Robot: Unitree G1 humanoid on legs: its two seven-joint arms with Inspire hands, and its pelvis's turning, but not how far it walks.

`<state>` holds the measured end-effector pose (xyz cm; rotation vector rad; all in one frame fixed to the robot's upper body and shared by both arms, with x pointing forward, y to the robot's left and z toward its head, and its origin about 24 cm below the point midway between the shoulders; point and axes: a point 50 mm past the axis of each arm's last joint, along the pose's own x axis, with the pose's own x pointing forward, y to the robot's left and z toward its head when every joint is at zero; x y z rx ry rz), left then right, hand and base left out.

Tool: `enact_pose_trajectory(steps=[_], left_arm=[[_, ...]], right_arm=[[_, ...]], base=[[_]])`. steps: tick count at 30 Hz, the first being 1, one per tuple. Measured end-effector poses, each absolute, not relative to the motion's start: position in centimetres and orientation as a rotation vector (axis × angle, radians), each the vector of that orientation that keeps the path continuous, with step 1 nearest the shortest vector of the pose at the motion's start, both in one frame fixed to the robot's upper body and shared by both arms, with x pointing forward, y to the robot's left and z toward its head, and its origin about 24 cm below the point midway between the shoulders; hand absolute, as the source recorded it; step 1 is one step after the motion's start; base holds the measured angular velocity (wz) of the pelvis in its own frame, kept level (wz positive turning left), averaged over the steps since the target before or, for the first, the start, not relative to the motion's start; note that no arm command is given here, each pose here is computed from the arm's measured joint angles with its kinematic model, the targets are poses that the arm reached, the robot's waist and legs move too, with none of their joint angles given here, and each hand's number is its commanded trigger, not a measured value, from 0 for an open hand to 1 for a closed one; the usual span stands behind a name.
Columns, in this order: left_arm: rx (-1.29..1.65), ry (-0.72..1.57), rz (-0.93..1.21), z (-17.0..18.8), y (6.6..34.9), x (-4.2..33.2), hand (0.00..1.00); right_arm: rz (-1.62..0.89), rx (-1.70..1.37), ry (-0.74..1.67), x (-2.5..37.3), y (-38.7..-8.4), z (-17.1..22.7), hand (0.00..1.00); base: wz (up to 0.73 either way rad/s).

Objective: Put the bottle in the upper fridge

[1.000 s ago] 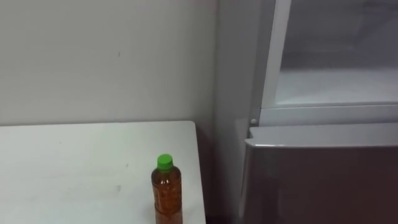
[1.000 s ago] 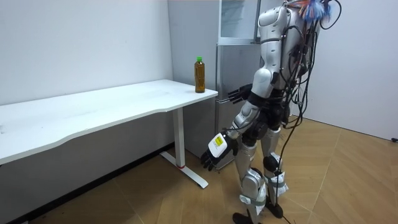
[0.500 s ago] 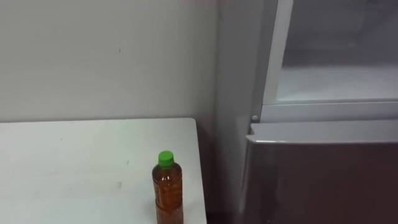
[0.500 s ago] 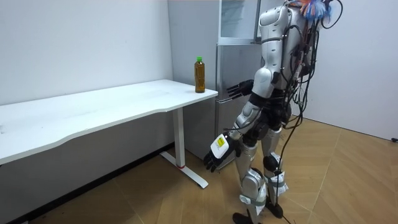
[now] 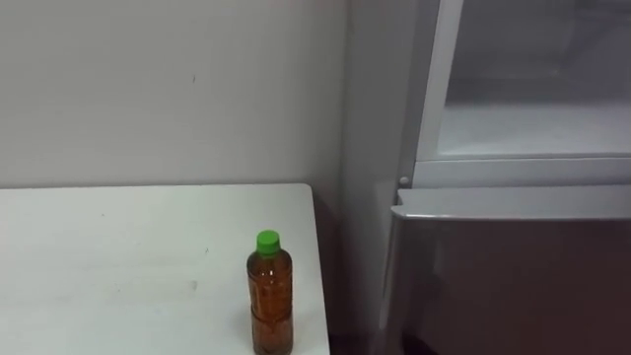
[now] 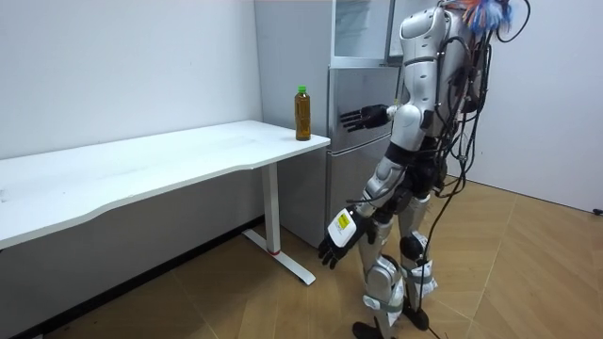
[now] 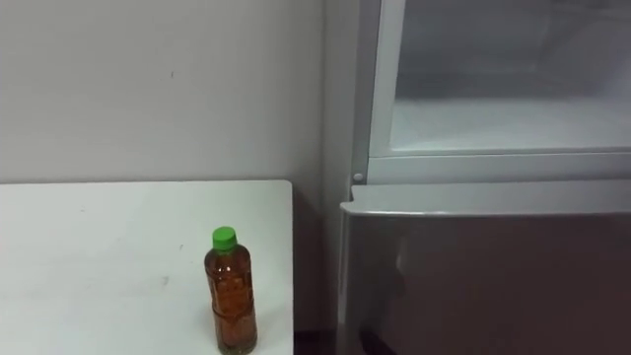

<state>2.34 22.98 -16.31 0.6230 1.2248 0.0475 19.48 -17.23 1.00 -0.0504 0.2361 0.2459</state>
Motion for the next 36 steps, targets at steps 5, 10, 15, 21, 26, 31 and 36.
enact_pose_trajectory(steps=[5, 10, 15, 21, 26, 31, 36], left_arm=[[0.624, 1.238, 0.042, -16.3, 23.1, 2.3, 0.0], [0.625, 1.23, 0.036, -16.2, 23.6, 2.6, 0.0], [0.635, 1.216, 0.029, -16.0, 24.2, 3.0, 0.0], [0.645, 1.21, 0.026, -15.9, 24.4, 3.3, 0.0], [0.652, 1.239, 0.022, -16.0, 24.4, 2.8, 0.0], [0.654, 1.244, 0.024, -16.0, 24.4, 2.9, 0.0], [0.645, 1.252, 0.012, -16.1, 24.3, 3.0, 0.0]], right_arm=[[0.264, -0.023, 0.23, 19.6, -17.6, 1.3, 0.0], [0.292, 0.034, 0.208, 19.9, -17.6, 2.3, 0.0], [0.354, 0.142, 0.132, 20.7, -17.0, 4.1, 0.0], [0.551, 0.473, -0.338, 23.7, -14.5, 13.0, 0.0], [0.643, 0.59, -0.404, 23.4, -13.8, 14.1, 0.0], [0.668, 0.611, -0.399, 23.3, -13.6, 14.0, 0.0], [0.686, 0.612, -0.392, 23.2, -13.3, 13.8, 0.0]], base=[[-0.01], [-0.01], [-0.01], [0.11], [0.12], [0.0], [0.0]])
